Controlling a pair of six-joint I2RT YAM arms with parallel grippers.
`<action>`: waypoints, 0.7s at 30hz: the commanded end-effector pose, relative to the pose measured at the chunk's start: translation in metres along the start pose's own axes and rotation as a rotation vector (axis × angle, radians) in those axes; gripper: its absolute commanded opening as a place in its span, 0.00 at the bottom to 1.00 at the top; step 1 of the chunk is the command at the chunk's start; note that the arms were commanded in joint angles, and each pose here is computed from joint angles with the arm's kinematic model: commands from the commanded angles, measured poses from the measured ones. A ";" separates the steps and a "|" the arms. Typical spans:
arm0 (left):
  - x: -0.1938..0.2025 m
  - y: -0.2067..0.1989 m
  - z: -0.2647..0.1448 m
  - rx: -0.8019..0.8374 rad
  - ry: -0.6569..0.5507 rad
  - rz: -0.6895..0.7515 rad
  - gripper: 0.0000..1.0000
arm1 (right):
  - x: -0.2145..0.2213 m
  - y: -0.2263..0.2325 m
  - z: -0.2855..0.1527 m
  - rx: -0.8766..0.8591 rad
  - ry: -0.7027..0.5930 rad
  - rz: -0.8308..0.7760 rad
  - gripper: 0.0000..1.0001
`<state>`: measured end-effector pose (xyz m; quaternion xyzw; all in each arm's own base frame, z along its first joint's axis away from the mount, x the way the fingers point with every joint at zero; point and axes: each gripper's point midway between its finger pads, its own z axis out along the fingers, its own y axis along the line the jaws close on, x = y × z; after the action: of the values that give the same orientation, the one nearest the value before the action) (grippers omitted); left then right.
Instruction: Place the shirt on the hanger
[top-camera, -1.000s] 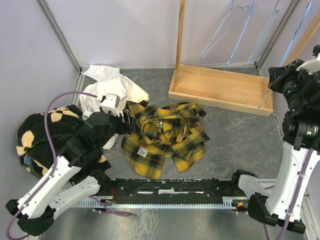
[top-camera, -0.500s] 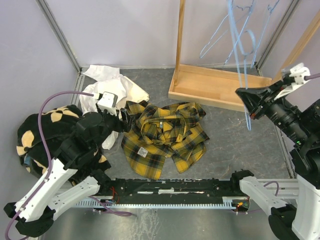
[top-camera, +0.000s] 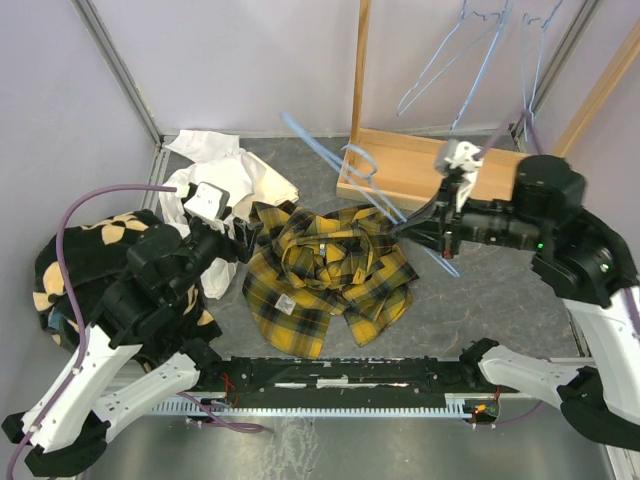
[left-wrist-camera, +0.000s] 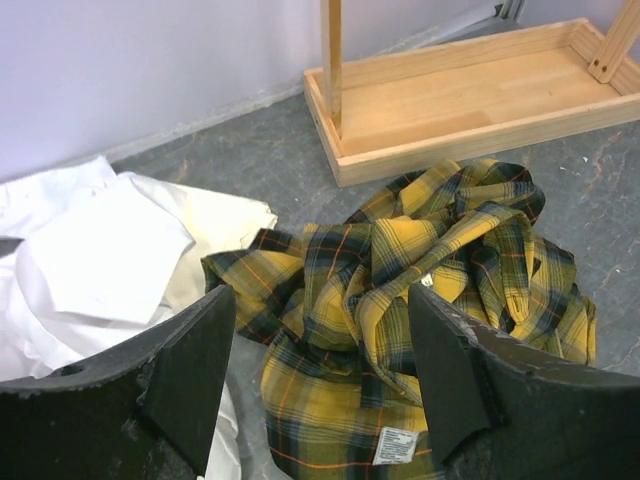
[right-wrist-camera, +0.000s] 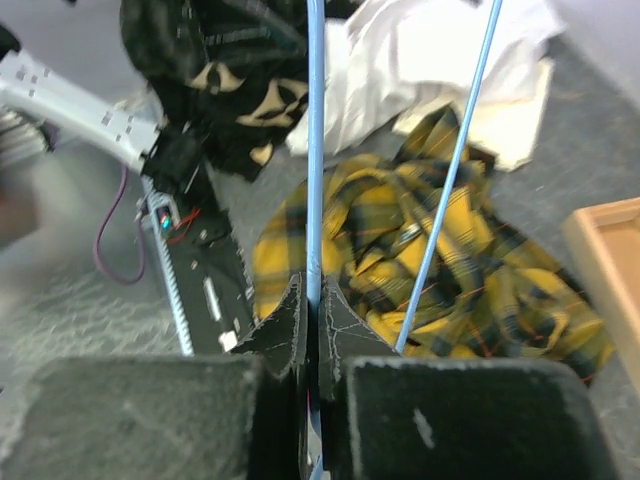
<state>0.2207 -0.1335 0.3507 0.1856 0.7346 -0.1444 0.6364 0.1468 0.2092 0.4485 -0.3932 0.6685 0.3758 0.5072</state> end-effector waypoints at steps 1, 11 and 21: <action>-0.033 -0.002 -0.010 0.052 -0.101 0.110 0.76 | 0.032 0.013 0.021 -0.134 0.107 0.022 0.00; -0.025 -0.018 -0.009 0.162 -0.071 0.219 0.75 | 0.082 0.020 0.051 -0.251 0.199 0.171 0.00; -0.017 -0.057 -0.001 0.385 -0.021 0.256 0.74 | 0.105 0.022 0.061 -0.285 0.245 0.234 0.00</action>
<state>0.2045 -0.1714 0.3510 0.3467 0.6930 -0.1775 0.6066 0.1342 0.2506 0.3210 -0.4124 0.7364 0.4487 0.2938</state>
